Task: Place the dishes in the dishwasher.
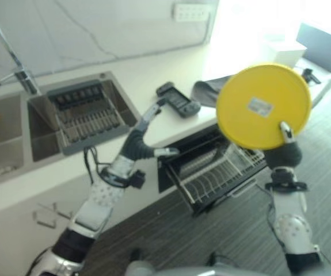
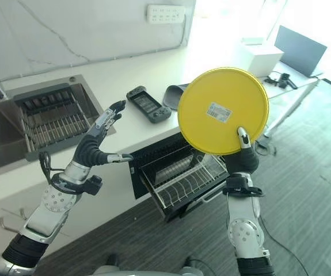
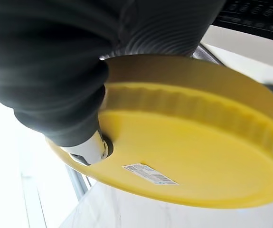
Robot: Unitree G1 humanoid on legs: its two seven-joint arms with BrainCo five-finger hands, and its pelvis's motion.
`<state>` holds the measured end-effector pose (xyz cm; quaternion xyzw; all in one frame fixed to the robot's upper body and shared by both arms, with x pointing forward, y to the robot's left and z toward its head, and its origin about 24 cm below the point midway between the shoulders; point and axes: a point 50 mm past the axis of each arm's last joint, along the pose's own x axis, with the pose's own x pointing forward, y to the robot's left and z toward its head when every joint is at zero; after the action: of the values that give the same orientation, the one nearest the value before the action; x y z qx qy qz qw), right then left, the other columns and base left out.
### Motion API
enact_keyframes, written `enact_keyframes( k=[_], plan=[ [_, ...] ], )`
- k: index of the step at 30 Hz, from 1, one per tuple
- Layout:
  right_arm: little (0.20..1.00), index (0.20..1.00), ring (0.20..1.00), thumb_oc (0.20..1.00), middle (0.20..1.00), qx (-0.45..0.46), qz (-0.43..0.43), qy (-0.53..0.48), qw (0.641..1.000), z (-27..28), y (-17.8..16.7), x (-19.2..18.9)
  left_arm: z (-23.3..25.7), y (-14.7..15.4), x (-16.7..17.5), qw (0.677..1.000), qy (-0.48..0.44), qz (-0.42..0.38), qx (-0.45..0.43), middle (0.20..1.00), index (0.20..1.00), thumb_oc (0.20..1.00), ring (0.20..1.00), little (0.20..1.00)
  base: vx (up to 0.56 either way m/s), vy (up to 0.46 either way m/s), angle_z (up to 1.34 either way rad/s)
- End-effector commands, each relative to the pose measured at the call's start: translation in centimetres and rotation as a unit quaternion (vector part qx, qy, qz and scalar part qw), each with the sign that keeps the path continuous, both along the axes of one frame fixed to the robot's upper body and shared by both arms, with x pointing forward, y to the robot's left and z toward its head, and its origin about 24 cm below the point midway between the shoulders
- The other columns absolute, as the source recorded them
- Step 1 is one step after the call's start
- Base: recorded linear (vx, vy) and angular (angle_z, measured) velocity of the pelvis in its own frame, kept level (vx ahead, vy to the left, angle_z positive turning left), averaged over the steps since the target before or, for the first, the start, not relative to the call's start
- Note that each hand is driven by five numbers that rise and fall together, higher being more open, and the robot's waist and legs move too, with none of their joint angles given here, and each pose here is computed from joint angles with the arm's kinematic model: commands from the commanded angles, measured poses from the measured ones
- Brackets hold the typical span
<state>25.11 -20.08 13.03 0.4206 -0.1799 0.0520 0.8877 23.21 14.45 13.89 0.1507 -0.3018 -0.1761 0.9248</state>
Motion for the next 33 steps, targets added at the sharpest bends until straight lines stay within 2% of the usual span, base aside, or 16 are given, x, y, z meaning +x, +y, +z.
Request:
enact_keyframes(
  k=[1,4,6,9,11,15,18,19,21,22,25,26,31,33],
  plan=[
    [0.2,0.2,0.2,0.2,0.2,-0.028,-0.03,-0.129,0.991,5.3,-0.2,-1.0,2.2,0.2,-0.1,0.998,-0.051,-0.022,-0.006,1.0,1.0,1.0,1.0,1.0,-0.04,-0.269,0.35],
    [0.2,0.2,0.2,0.2,0.2,-0.075,-0.052,-0.128,0.988,5.0,-0.5,-1.5,1.7,0.6,-0.2,0.999,-0.032,-0.017,-0.013,1.0,1.0,1.0,1.0,1.0,-0.09,-0.05,0.64],
    [0.2,0.2,0.2,0.2,0.2,-0.15,-0.087,-0.13,0.976,5.2,-0.5,-1.5,0.8,1.4,0.0,1.0,-0.007,0.002,-0.018,1.0,1.0,1.0,1.0,1.0,-0.06,0.094,0.21],
    [0.2,0.2,0.2,0.2,0.2,-0.274,-0.158,-0.125,0.94,5.6,-1.2,-1.3,-0.8,2.2,0.4,0.999,0.043,0.026,-0.011,1.0,1.0,1.0,1.0,1.0,0.05,0.116,-0.15],
    [0.2,0.2,0.2,0.2,0.2,-0.355,-0.198,-0.115,0.906,5.6,-2.2,-1.1,-2.7,3.3,0.5,0.993,0.11,0.035,-0.022,1.0,1.0,1.0,1.0,1.0,0.1,0.119,-0.19],
    [0.2,0.2,0.2,0.2,0.2,-0.497,-0.287,-0.123,0.81,6.3,-4.0,-1.3,-7.4,5.3,-0.7,0.974,0.213,0.077,-0.006,1.0,1.0,1.0,1.0,1.0,0.06,0.089,0.15],
    [0.2,0.2,0.2,0.2,0.2,-0.595,-0.353,-0.159,0.704,6.9,-4.2,-1.5,-11.3,7.6,-2.1,0.946,0.291,0.143,-0.003,1.0,1.0,1.0,1.0,1.0,0.03,0.039,0.09],
    [0.2,0.2,0.2,0.2,0.2,-0.646,-0.382,-0.182,0.635,7.3,-4.2,-1.4,-13.5,8.8,-3.1,0.929,0.323,0.181,0.016,1.0,1.0,1.0,1.0,1.0,0.01,0.006,0.1],
    [0.2,0.2,0.2,0.2,0.2,-0.685,-0.399,-0.206,0.573,7.7,-4.2,-1.2,-15.3,9.6,-3.9,0.913,0.351,0.204,0.039,1.0,1.0,1.0,1.0,1.0,0.01,-0.015,0.16],
    [0.2,0.2,0.2,0.2,0.2,-0.71,-0.407,-0.224,0.529,7.9,-4.3,-1.1,-16.5,10.3,-4.8,0.901,0.37,0.221,0.053,1.0,1.0,1.0,1.0,1.0,0.0,-0.024,0.16],
    [0.2,0.2,0.2,0.2,0.2,-0.752,-0.411,-0.259,0.446,7.9,-4.6,-1.0,-18.3,11.1,-6.3,0.881,0.402,0.24,0.07,1.0,1.0,1.0,1.0,1.0,0.0,-0.015,0.05],
    [0.2,0.2,0.2,0.2,0.2,-0.763,-0.408,-0.266,0.424,7.9,-4.7,-1.0,-18.8,11.4,-6.8,0.874,0.411,0.248,0.074,1.0,1.0,1.0,1.0,1.0,-0.01,-0.021,0.06],
    [0.2,0.2,0.2,0.2,0.2,-0.806,-0.358,-0.271,0.385,6.4,-5.2,-0.3,-21.4,12.8,-9.7,0.836,0.458,0.295,0.063,1.0,1.0,1.0,1.0,1.0,0.0,-0.006,0.1],
    [0.2,0.2,0.2,0.2,0.2,-0.828,-0.322,-0.269,0.371,4.9,-5.4,0.0,-22.7,13.5,-11.4,0.806,0.49,0.33,0.032,1.0,1.0,1.0,1.0,1.0,0.0,0.002,0.14]
  ],
)
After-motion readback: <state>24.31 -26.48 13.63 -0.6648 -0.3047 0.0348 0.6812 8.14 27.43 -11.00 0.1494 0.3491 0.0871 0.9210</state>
